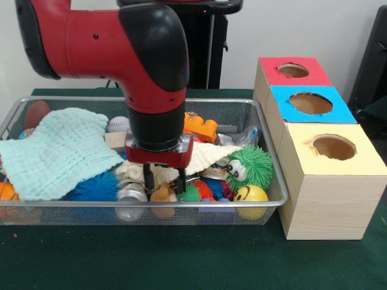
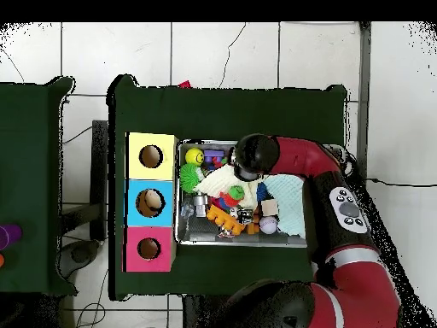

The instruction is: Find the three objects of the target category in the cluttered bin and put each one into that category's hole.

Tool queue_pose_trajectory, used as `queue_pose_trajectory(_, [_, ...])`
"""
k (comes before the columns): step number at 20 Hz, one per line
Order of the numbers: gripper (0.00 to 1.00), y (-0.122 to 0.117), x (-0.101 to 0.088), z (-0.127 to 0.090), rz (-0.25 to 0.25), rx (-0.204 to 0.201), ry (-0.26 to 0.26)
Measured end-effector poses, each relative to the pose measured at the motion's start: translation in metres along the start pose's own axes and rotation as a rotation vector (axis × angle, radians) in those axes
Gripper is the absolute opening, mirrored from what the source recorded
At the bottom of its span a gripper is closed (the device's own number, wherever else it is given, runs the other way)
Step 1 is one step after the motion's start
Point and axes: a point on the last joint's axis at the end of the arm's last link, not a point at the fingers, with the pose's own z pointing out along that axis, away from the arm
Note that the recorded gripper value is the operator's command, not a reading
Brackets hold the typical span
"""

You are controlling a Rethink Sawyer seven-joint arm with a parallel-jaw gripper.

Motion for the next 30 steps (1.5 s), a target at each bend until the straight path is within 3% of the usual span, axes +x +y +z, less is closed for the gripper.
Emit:
queue_pose_trajectory(6, [1.0, -0.019, -0.002, -0.001, 0.027, -0.002, -0.001])
queue_pose_trajectory(25, [1.0, 0.004, -0.007, 0.022, 0.003, -0.006, 0.002])
queue_pose_trajectory(26, [0.0, 0.005, -0.007, 0.021, 0.003, -0.006, 0.002])
queue_pose_trajectory(30, [0.0, 0.004, -0.008, 0.021, 0.003, -0.006, 0.001])
